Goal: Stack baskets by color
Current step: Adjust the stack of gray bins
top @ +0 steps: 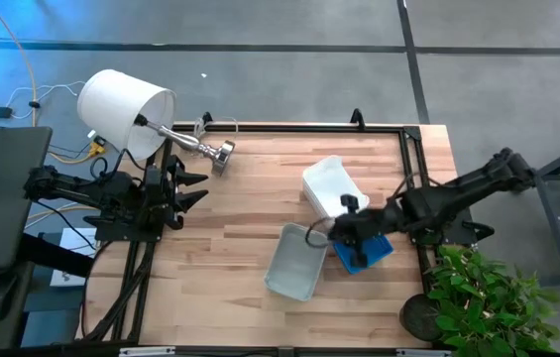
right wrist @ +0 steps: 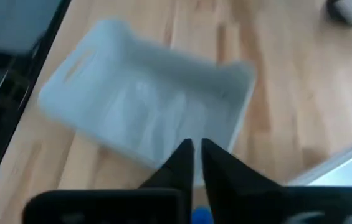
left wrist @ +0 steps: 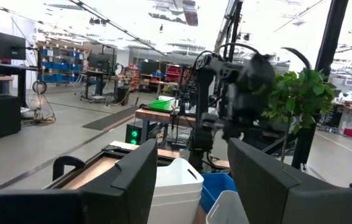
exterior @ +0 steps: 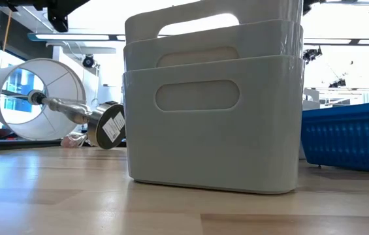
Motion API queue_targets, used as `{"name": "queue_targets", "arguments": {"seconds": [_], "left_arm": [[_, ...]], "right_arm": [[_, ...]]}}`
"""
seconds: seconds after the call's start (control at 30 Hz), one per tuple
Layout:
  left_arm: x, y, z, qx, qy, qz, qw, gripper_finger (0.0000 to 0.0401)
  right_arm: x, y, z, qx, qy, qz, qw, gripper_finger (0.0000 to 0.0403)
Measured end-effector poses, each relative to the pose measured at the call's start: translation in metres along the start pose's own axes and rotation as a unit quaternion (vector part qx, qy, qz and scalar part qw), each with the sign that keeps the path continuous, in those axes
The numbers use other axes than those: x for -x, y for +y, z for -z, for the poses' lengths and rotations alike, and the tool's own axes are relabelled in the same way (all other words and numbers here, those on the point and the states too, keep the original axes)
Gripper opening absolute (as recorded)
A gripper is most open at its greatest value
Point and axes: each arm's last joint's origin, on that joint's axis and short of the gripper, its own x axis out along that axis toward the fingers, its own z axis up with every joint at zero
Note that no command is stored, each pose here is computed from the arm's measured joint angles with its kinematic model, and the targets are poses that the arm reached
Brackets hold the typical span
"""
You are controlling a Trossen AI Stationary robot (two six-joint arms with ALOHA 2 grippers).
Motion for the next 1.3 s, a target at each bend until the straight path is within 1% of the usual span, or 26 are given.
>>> {"name": "queue_targets", "arguments": {"seconds": [0.03, 0.13, 0.2, 0.27, 0.33, 0.43, 0.63, 0.73, 0.9, 0.97, 1.13, 1.3], "left_arm": [[0.0, 0.0, 0.0, 0.0, 0.0, 0.0, 1.0, 0.0184], [0.0, 0.0, 0.0, 0.0, 0.0, 0.0, 1.0, 0.0184], [0.0, 0.0, 0.0, 0.0, 0.0, 0.0, 1.0, 0.0184], [0.0, 0.0, 0.0, 0.0, 0.0, 0.0, 1.0, 0.0184], [0.0, 0.0, 0.0, 0.0, 0.0, 0.0, 1.0, 0.0184], [0.0, 0.0, 0.0, 0.0, 0.0, 0.0, 1.0, 0.0184], [0.0, 0.0, 0.0, 0.0, 0.0, 0.0, 1.0, 0.0184], [0.0, 0.0, 0.0, 0.0, 0.0, 0.0, 1.0, 0.0184], [0.0, 0.0, 0.0, 0.0, -0.001, 0.0, 1.0, 0.0184], [0.0, 0.0, 0.0, 0.001, -0.001, 0.0, 1.0, 0.0184], [0.0, 0.0, 0.0, 0.0, 0.0, 0.002, 1.0, 0.0184], [0.0, 0.0, 0.0, 0.0, 0.0, 0.002, 1.0, 0.0184]], "right_arm": [[0.0, 0.005, 0.001, -0.001, 0.018, -0.005, 1.0, 0.0015], [-0.002, 0.018, 0.003, -0.037, 0.064, -0.024, 0.997, 0.002], [-0.009, 0.024, 0.008, -0.055, 0.088, -0.031, 0.994, 0.0011], [-0.021, 0.03, 0.015, -0.055, 0.11, -0.029, 0.992, 0.0003], [-0.036, 0.033, 0.02, -0.058, 0.133, -0.025, 0.989, 0.0005], [-0.056, 0.035, 0.025, -0.063, 0.164, -0.038, 0.984, 0.0001], [-0.093, 0.035, 0.032, -0.069, 0.19, -0.046, 0.978, 0.0001], [-0.107, 0.032, 0.03, -0.068, 0.174, -0.05, 0.981, 0.0], [-0.128, 0.025, 0.019, -0.048, 0.105, -0.072, 0.991, 0.0], [-0.136, 0.02, 0.017, -0.038, 0.087, -0.072, 0.993, 0.0], [-0.156, 0.001, 0.017, -0.036, 0.068, -0.042, 0.996, 0.0], [-0.174, -0.018, 0.011, -0.036, 0.014, -0.03, 0.999, 0.0]]}}
